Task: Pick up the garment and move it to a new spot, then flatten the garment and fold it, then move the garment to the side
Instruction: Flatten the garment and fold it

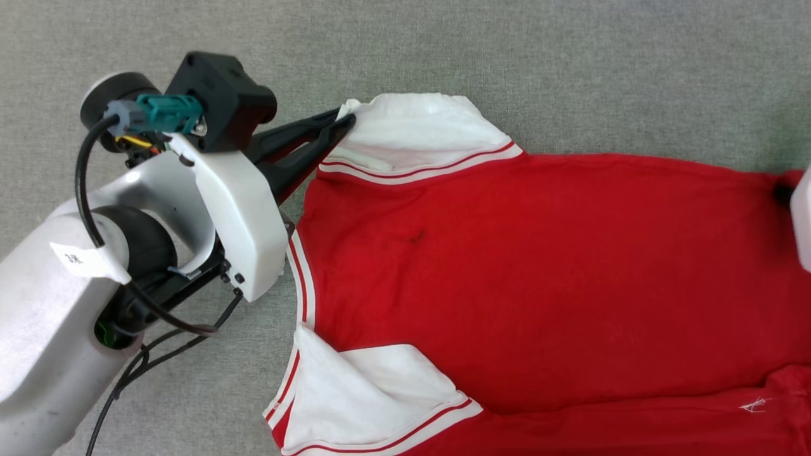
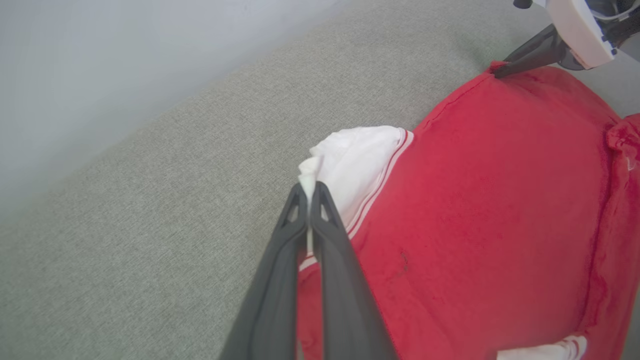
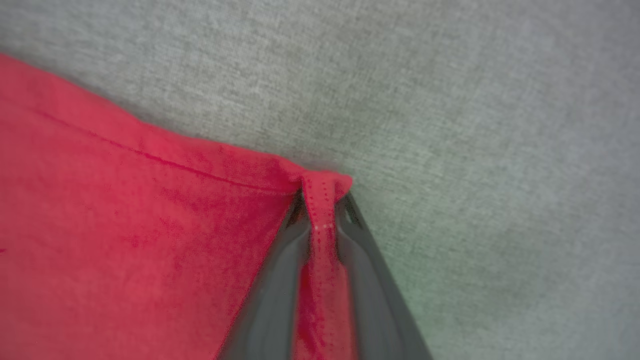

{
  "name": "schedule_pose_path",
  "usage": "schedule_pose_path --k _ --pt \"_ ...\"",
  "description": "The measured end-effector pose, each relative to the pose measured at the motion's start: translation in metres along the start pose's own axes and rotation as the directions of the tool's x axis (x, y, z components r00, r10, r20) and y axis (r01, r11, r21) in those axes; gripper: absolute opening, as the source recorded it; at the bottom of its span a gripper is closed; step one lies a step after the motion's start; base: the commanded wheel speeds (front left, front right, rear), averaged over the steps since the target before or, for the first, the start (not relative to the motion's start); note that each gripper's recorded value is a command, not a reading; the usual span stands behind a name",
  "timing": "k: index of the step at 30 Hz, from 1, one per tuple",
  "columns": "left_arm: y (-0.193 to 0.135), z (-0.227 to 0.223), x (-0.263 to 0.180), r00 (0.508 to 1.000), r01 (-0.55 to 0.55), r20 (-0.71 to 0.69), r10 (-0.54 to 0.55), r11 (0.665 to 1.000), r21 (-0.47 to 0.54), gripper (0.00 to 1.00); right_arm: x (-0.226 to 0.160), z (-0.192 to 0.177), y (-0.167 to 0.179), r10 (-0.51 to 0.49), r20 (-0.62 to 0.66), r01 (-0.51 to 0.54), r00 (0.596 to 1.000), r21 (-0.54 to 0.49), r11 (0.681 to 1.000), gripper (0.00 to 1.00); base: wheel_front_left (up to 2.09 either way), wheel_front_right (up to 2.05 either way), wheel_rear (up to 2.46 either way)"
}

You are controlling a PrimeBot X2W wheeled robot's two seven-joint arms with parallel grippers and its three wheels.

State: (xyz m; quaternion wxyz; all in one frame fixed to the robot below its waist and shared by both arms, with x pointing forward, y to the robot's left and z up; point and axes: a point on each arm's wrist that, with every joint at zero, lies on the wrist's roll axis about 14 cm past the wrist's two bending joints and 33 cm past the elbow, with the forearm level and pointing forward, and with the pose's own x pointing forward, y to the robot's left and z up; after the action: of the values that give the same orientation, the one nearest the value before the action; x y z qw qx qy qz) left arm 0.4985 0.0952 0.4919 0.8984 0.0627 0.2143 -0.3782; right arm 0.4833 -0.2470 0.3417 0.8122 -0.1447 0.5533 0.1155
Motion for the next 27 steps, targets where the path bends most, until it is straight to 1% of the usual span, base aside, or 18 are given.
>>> schedule_pose_path --k 4,9,12,16,19,23,27 --pt "-0.002 0.001 -0.006 1.0 -0.012 0.016 0.012 1.0 -0.006 0.0 -0.005 0.003 0.003 0.01 0.043 -0.01 0.999 0.018 1.0 0.0 0.0 0.0 0.0" --pt "-0.006 0.007 -0.018 0.996 -0.043 0.073 0.047 0.998 -0.055 0.0 -0.021 0.009 0.002 0.006 0.146 -0.016 0.989 0.071 0.997 0.0 0.0 0.0 0.0" --pt "-0.011 0.008 -0.03 0.994 -0.058 0.086 0.064 0.996 -0.068 0.0 -0.036 0.014 0.003 -0.001 0.225 -0.018 0.974 0.083 0.996 0.0 0.0 0.0 0.0" --pt "-0.017 0.013 -0.049 0.988 -0.086 0.121 0.096 0.993 -0.086 0.0 -0.061 0.022 0.0 -0.022 0.333 -0.004 0.943 0.078 0.997 0.0 0.0 0.0 0.0" --pt "-0.023 0.008 -0.063 0.985 -0.105 0.123 0.117 0.989 -0.102 0.0 -0.079 0.018 -0.002 -0.039 0.381 0.008 0.924 0.083 0.997 0.0 0.0 0.0 0.0" --pt "-0.036 -0.004 -0.083 0.983 -0.128 0.112 0.143 0.983 -0.131 0.0 -0.101 0.011 0.002 -0.043 0.441 -0.001 0.896 0.099 0.995 0.0 0.0 0.0 0.0" --pt "-0.047 -0.017 -0.102 0.978 -0.163 0.104 0.181 0.974 -0.16 0.0 -0.116 -0.008 0.01 -0.044 0.465 -0.007 0.884 0.108 0.994 0.0 0.0 0.0 0.0"
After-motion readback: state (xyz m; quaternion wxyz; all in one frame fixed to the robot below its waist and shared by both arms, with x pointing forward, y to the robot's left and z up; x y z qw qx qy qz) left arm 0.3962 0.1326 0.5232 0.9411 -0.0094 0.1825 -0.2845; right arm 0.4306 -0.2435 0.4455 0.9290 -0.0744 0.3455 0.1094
